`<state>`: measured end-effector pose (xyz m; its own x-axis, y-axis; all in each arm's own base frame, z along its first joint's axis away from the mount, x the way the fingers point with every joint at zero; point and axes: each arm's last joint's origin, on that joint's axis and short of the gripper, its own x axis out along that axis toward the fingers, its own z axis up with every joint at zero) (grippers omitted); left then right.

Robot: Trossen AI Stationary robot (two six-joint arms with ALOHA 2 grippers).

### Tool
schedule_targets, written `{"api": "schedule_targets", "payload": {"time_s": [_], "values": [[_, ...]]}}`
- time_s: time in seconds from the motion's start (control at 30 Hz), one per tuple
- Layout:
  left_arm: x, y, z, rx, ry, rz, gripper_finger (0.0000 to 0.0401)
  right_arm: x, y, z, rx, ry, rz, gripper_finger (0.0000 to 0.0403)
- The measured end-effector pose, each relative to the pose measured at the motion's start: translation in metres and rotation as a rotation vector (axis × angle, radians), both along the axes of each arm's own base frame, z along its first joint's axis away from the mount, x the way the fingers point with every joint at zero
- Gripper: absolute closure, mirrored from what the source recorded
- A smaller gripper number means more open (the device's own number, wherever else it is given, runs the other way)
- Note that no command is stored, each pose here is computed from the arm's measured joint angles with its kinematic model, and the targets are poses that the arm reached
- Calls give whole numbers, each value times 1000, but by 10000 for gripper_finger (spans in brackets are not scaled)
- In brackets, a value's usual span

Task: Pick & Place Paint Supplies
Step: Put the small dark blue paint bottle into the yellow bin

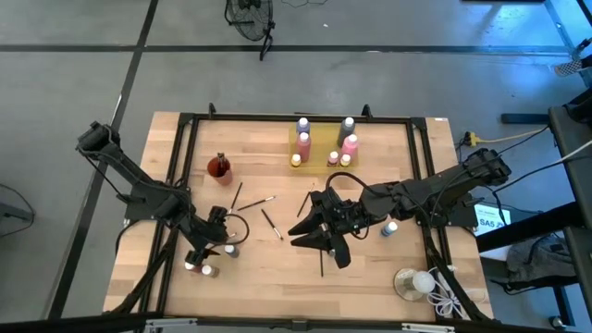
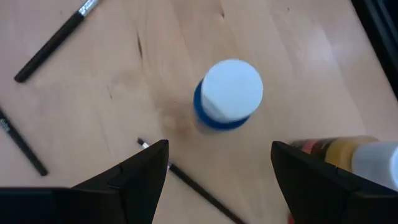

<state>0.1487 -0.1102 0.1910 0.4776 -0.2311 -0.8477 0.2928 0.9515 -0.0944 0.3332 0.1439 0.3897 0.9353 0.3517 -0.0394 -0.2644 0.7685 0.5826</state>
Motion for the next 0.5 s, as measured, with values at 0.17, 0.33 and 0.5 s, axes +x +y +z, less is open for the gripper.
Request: {"api": "schedule_targets", "payload": {"time_s": [0.17,0.33,0.5], "values": [[4,-3,-5,-52,-76,-5,122,0,0,0,1,-2,0,263],[2,-2,-13,-64,-82,3,122,0,0,2,8,-19,0,263],[0,0,-19,-54,-71,3,122,0,0,2,8,-19,-1,263]]}}
